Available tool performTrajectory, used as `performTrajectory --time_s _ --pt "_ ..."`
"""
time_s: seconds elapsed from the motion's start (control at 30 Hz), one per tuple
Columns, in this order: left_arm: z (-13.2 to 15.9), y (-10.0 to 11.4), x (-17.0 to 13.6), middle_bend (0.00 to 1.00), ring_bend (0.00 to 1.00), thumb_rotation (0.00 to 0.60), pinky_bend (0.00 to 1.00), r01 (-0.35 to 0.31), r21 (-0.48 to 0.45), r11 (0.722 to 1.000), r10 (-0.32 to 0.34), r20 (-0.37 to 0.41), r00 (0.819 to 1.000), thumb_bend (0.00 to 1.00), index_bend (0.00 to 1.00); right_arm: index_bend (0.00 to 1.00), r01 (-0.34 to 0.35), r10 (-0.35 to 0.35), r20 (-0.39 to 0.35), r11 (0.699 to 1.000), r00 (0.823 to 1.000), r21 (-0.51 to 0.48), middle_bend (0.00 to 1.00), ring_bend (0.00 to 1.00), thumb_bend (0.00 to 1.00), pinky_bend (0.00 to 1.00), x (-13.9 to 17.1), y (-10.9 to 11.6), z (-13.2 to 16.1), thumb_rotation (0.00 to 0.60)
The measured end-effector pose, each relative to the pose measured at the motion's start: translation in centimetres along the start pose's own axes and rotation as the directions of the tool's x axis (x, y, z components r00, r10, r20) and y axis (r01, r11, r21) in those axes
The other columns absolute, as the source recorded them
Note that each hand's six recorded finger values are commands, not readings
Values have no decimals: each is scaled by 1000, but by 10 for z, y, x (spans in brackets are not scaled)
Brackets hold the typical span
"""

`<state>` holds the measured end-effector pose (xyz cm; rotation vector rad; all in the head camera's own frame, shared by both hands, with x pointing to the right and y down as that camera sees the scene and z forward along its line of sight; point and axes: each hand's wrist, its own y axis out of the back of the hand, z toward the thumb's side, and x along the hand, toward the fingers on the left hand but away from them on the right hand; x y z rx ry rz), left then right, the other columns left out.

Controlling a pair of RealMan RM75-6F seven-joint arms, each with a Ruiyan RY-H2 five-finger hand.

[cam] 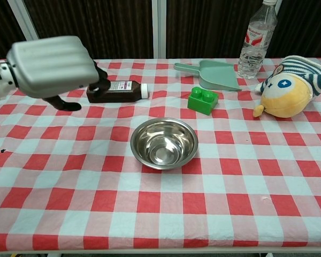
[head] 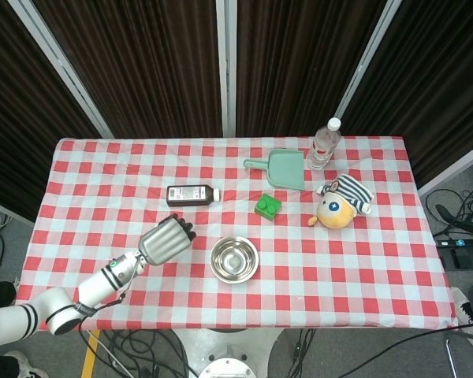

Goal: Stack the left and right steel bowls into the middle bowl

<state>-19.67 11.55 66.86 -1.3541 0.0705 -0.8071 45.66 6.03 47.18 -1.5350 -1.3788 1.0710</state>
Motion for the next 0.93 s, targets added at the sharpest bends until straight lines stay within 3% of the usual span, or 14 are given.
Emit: performTrajectory --time_s 0.1,0.2,0.3,0.4,0.43,0.53,0.73,0.83,0.93 --pt "-30 -4 -13 494 485 600 583 -24 -34 999 19 -135 991 218 512 89 -17 18 -9 1000 1000 15 118 2 74 21 3 -4 2 600" --pt "-69 -17 -36 399 379 600 531 -36 -100 994 4 -306 952 205 413 90 -59 59 -15 997 998 43 102 0 63 12 15 -11 -1 600" --pt "-98 -35 -67 333 297 600 428 -42 -224 974 -64 -446 893 168 326 87 -109 112 -32 989 993 99 77 0 57 0 24 -20 -3 600" --pt "-115 -55 -106 292 255 600 357 -74 -378 923 -160 -552 819 116 287 82 -157 165 -37 973 986 170 61 0 57 0 30 -31 -5 600" --pt "-118 -62 -126 283 240 600 335 -91 -435 896 -203 -583 787 103 283 80 -168 179 -37 967 983 193 57 0 57 0 32 -34 -6 600" --pt "-118 -72 -174 257 191 600 264 -112 -522 846 -293 -630 719 86 256 78 -193 209 -33 944 977 267 52 0 57 0 38 -44 -9 600" --pt "-103 -72 -230 238 163 597 226 -138 -544 828 -347 -690 635 72 235 74 -238 249 12 909 968 343 51 0 57 0 59 -68 -24 600" --pt "-95 -74 -247 238 162 598 223 -140 -557 819 -370 -698 612 70 235 68 -269 273 40 899 961 346 51 0 56 0 67 -77 -32 600" --pt "-93 -76 -256 238 163 598 219 -143 -564 813 -379 -700 606 71 235 67 -282 283 49 895 958 347 51 0 56 0 70 -80 -34 600"
